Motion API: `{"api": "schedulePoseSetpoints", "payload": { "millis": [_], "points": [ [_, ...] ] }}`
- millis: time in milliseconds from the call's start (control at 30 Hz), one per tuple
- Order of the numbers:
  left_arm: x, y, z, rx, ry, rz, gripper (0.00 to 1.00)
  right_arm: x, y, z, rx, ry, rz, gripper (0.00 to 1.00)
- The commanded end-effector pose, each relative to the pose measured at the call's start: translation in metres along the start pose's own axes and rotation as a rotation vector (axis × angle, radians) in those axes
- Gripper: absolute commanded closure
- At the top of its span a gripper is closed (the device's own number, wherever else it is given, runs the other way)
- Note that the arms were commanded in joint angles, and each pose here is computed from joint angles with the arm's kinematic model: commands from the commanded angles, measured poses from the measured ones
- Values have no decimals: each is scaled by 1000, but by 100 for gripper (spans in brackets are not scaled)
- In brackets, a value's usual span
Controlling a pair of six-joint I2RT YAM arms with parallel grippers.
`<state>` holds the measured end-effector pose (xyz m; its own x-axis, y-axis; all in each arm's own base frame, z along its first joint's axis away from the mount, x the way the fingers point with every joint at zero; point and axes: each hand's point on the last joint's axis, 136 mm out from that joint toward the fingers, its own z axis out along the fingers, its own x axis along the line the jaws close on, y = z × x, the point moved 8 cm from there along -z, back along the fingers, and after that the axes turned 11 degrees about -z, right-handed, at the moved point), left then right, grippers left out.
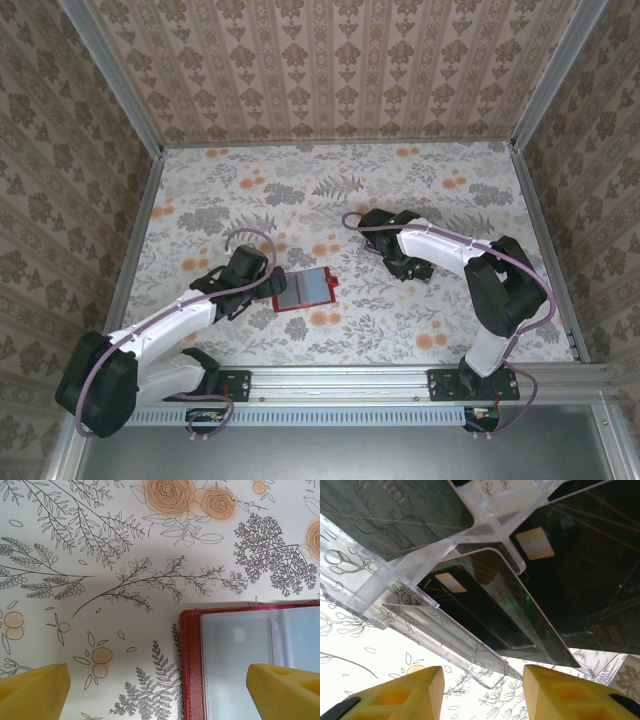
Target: Put the credit cards into the card holder
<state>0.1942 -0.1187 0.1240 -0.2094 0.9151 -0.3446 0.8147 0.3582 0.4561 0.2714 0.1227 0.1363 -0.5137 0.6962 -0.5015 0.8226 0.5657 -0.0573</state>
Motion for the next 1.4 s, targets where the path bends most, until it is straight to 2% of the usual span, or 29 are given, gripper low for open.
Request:
{"api": "schedulePoseSetpoints", "payload": {
  "millis": [0,400,767,1000,1367],
  "points": [
    [-7,8,-3,-16,-22,1,0,-3,2,4,25,-39,-5,52],
    [-7,8,-2,-17,-21,0,0,11,-3,13,45,36,-5,55],
    [-7,8,-1,-17,-20,-2,0,10,-4,2,12,76,-1,75],
    [-7,8,-1,-16,-18,-2,0,17,0,0,-5,115,-2,73],
    [-6,8,-1,-17,-14,-3,0,51,24,-17,-62,186,-28,73]
  ]
}}
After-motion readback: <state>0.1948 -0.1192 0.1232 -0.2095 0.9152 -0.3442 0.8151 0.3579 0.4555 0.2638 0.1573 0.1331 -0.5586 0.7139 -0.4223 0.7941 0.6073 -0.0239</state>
